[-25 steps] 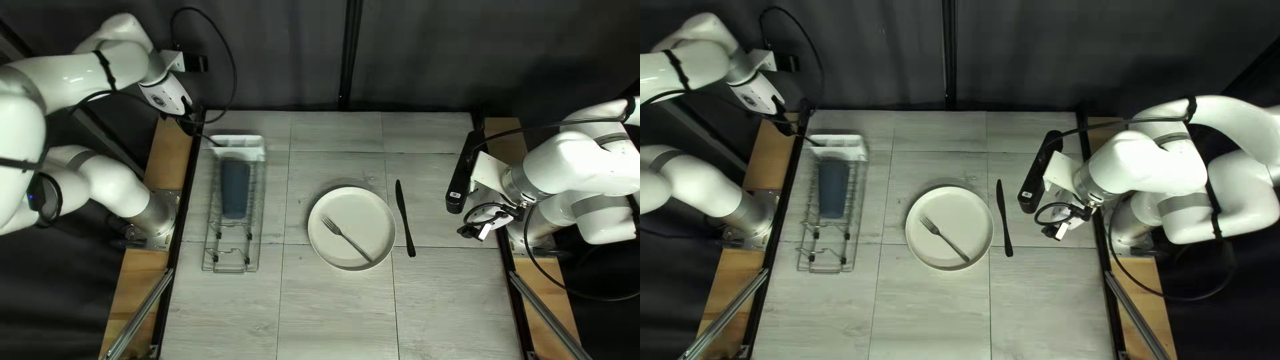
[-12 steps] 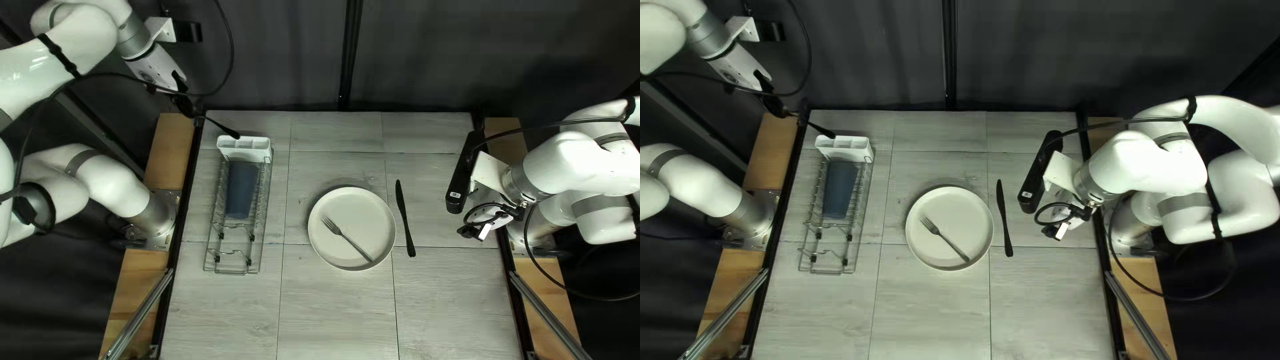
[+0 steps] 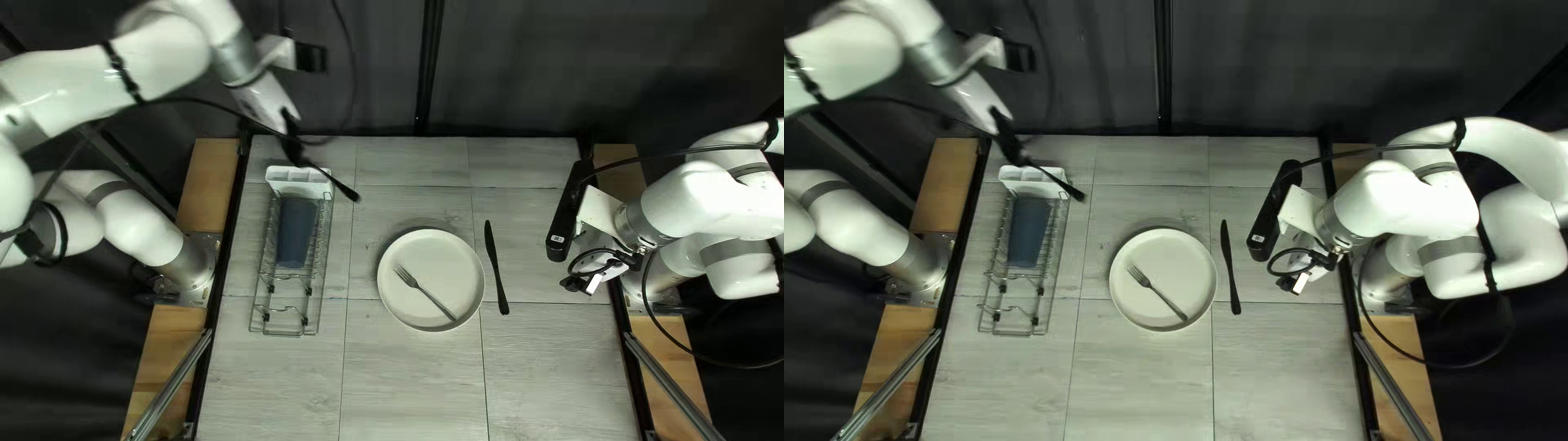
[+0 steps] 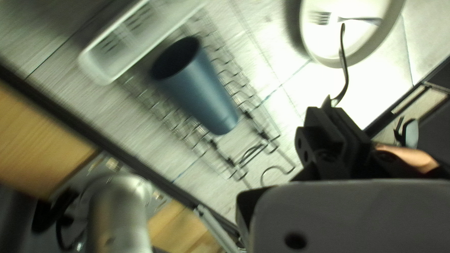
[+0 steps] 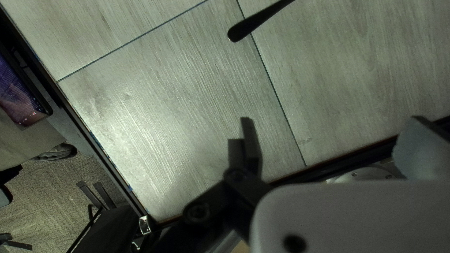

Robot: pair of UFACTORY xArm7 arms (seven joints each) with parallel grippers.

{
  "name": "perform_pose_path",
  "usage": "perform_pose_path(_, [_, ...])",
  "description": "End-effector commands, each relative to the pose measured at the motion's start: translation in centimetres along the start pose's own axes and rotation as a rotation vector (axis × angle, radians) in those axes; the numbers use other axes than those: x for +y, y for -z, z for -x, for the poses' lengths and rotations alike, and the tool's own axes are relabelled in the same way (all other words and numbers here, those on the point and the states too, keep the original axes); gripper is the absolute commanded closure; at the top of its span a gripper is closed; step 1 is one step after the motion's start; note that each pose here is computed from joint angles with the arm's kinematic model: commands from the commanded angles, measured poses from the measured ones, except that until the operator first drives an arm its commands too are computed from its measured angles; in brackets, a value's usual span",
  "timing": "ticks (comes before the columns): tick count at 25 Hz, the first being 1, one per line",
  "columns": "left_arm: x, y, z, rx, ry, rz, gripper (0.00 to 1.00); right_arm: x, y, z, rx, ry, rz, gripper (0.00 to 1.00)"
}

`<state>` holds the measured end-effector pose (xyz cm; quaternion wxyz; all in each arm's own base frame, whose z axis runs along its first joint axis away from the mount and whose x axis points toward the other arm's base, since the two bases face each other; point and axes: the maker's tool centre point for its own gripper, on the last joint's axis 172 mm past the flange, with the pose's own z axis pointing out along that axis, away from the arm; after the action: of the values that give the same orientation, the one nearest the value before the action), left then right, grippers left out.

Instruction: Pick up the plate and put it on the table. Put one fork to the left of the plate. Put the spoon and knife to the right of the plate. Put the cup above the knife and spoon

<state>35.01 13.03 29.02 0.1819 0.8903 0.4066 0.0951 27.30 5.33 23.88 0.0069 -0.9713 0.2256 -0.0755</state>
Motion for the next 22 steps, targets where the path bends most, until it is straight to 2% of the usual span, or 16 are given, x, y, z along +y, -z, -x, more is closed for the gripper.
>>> perform_pose_path(1, [3.4,-4.3,-1.5,-0.036,-0.105,0.021,1.00,0.0,0.0,0.0,0.000,0.000,0.000,0.00])
perform_pose_path(11, [7.7,-13.6,-3.1,-0.116,-0.243,0.054,1.00,0.0,0.0,0.0,0.000,0.000,0.000,0.00])
perform_pose_path(18, [9.3,-20.1,-4.5,-0.161,-0.295,0.075,1.00,0.0,0.0,0.0,0.000,0.000,0.000,0.00])
perform_pose_path(22, [9.6,-21.4,-5.3,-0.175,-0.311,0.080,1.00,0.0,0.0,0.0,0.000,0.000,0.000,0.00])
